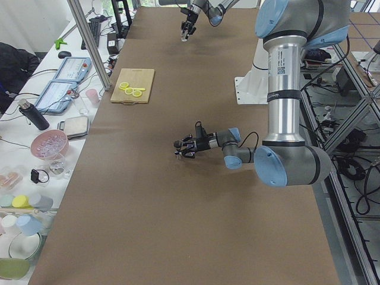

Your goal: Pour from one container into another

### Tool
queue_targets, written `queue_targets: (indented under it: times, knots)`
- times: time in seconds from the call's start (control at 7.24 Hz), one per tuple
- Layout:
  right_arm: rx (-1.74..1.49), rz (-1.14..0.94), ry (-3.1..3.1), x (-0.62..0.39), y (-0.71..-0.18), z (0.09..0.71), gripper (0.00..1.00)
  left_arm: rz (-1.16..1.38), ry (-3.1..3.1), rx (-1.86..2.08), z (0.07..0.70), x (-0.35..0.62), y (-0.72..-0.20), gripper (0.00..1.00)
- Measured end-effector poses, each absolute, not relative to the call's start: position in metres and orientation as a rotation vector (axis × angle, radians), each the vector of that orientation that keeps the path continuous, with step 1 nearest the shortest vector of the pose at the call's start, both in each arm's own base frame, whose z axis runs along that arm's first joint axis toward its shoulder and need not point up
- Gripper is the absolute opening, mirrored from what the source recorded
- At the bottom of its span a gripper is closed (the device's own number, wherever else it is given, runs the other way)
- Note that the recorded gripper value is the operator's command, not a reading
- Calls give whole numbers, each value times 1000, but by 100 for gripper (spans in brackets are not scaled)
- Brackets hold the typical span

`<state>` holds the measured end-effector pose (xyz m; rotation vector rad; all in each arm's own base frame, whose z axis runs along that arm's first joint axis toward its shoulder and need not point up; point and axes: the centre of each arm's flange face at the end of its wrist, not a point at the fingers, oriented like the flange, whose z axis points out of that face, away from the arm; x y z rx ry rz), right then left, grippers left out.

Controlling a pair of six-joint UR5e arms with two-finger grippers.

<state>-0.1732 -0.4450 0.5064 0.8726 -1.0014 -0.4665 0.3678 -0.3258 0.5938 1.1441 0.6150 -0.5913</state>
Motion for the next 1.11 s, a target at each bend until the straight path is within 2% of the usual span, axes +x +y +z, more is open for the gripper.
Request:
queue_targets:
  times: [0.28,0.55,1.11]
  knots:
    - [899,-484,-1049,-81,-463,482,0,-594,614,1145,595,367,-326,17]
    - [925,-475,-1052,-49,-462,475,0,-596,618,1146,594,367,-326,0]
    - [953,-502,-1039,-43,-466,467,0,-620,667,1149,563,363,-325,0]
